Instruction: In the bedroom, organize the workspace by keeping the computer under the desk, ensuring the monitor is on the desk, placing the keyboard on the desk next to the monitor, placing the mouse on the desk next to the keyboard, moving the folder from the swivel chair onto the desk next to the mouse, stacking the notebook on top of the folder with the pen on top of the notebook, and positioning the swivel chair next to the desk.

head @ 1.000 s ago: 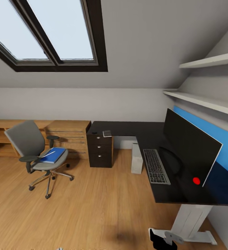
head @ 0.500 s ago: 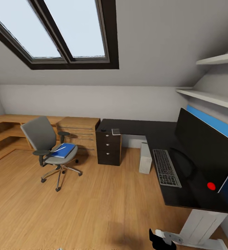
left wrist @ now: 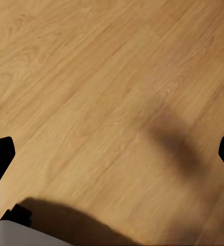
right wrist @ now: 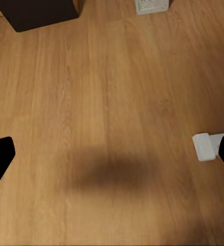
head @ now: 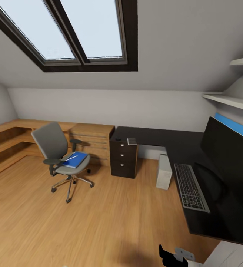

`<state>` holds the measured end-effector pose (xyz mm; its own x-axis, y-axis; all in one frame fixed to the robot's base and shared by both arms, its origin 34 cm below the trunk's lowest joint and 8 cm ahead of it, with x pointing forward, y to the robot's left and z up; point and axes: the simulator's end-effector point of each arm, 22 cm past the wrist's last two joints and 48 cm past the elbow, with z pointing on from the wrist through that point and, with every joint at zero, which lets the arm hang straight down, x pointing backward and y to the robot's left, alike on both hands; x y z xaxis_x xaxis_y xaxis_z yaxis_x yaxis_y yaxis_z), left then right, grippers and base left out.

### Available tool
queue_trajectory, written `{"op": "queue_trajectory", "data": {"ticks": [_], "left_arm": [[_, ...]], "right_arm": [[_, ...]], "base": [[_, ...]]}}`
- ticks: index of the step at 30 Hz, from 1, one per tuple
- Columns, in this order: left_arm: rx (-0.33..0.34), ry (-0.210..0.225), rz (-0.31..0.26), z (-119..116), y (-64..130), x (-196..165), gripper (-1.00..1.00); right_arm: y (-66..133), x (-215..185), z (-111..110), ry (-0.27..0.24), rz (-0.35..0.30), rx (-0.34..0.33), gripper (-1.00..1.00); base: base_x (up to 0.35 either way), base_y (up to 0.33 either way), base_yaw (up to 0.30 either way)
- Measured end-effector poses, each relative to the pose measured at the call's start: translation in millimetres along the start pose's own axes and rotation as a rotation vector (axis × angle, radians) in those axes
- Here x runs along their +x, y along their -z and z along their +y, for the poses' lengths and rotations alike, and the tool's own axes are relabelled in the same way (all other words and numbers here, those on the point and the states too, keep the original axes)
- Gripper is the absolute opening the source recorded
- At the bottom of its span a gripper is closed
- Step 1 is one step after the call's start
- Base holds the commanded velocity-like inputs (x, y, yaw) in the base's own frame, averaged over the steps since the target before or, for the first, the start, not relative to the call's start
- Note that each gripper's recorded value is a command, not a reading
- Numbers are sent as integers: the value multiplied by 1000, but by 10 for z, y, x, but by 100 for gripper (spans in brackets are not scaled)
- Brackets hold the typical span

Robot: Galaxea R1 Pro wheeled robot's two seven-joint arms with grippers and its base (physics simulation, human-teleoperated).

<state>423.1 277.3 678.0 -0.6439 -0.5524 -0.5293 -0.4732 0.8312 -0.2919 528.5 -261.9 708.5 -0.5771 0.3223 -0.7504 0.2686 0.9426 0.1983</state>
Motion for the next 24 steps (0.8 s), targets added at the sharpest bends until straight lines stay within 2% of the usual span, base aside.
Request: {"op": "queue_trajectory", "data": {"ticks": [9, 15, 17, 24], "left_arm": [[-1, -3, 3, 7, -1, 13, 100], [4, -13, 8, -18, -1, 36, 100], [12, -27, 13, -51, 1, 62, 100], [13, -29, 13, -52, 1, 63, 100]], "right_arm": [[-1, 5, -4, 0, 1, 1, 100], [-2, 7, 1, 1, 1, 0, 100], [-4, 4, -2, 1, 0, 1, 100], [-4, 4, -4, 1, 0, 1, 100]], "base": [[288, 0, 14], [122, 0, 8], [6, 0, 248], [2, 0, 268]]}}
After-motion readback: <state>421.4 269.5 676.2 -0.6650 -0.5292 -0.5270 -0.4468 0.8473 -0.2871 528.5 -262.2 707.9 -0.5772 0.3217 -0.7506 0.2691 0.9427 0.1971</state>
